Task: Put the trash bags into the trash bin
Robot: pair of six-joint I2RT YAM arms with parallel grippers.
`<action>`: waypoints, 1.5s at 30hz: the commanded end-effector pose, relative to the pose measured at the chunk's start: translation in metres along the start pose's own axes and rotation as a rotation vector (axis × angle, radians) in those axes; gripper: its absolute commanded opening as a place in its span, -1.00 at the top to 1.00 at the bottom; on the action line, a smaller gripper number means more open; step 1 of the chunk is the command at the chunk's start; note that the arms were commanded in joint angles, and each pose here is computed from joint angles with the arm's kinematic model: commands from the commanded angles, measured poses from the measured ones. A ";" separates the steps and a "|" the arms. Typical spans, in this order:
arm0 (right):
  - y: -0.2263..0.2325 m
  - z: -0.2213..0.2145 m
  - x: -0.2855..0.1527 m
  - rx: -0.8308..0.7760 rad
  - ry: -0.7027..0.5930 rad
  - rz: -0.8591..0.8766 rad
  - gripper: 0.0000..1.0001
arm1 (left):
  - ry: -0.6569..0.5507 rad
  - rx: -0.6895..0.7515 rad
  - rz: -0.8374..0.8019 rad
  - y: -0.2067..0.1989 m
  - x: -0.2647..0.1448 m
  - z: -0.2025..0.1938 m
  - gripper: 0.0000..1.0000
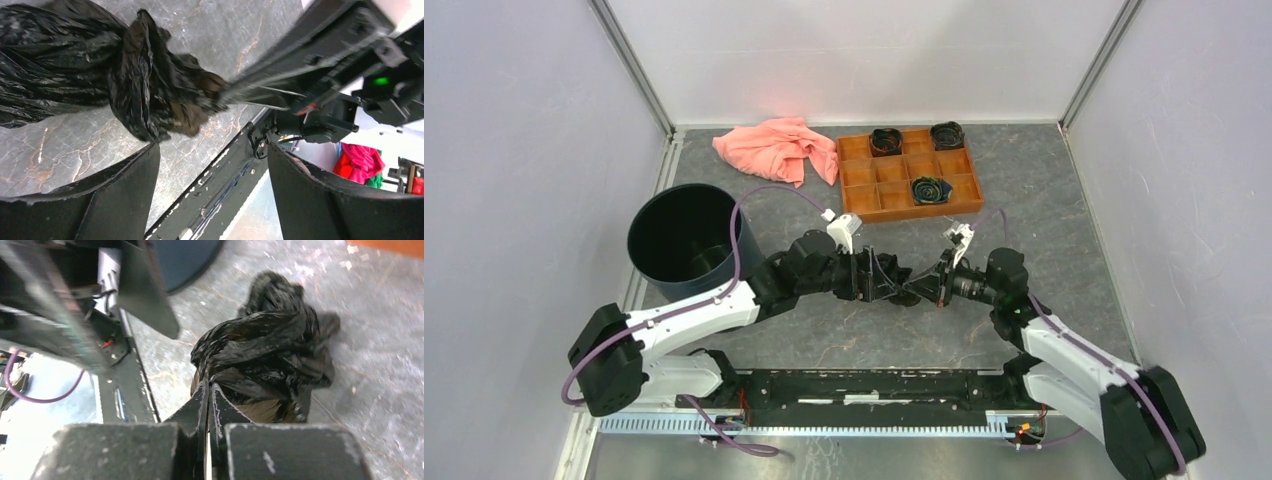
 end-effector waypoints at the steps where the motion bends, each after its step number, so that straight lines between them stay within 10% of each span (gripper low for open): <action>1: 0.043 0.039 -0.006 -0.087 -0.081 0.096 0.99 | -0.134 0.014 0.000 -0.014 -0.015 0.034 -0.70; 14: 0.099 0.083 -0.009 -0.144 -0.171 0.228 0.99 | -0.166 -0.062 0.097 0.014 -0.032 0.018 -0.31; 23: 0.111 0.085 -0.011 -0.162 -0.174 0.248 0.99 | -0.190 -0.146 0.090 0.023 -0.029 0.007 -0.45; 32: 0.117 0.084 -0.016 -0.177 -0.176 0.242 0.99 | -0.235 -0.169 0.108 0.029 -0.029 0.013 0.05; 45: 0.112 0.084 -0.015 -0.204 -0.168 0.214 0.99 | -0.290 -0.119 0.223 0.038 -0.056 0.028 -0.99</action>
Point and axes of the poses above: each gripper's point midway between its finger pads, its own x axis out along the fingers, its own y axis along the line the jaws close on, z = x × y, the point moved 1 cm from there along -x, back along the fingers, and after that the axes turned 5 degrees about x, right-handed, at the moved point
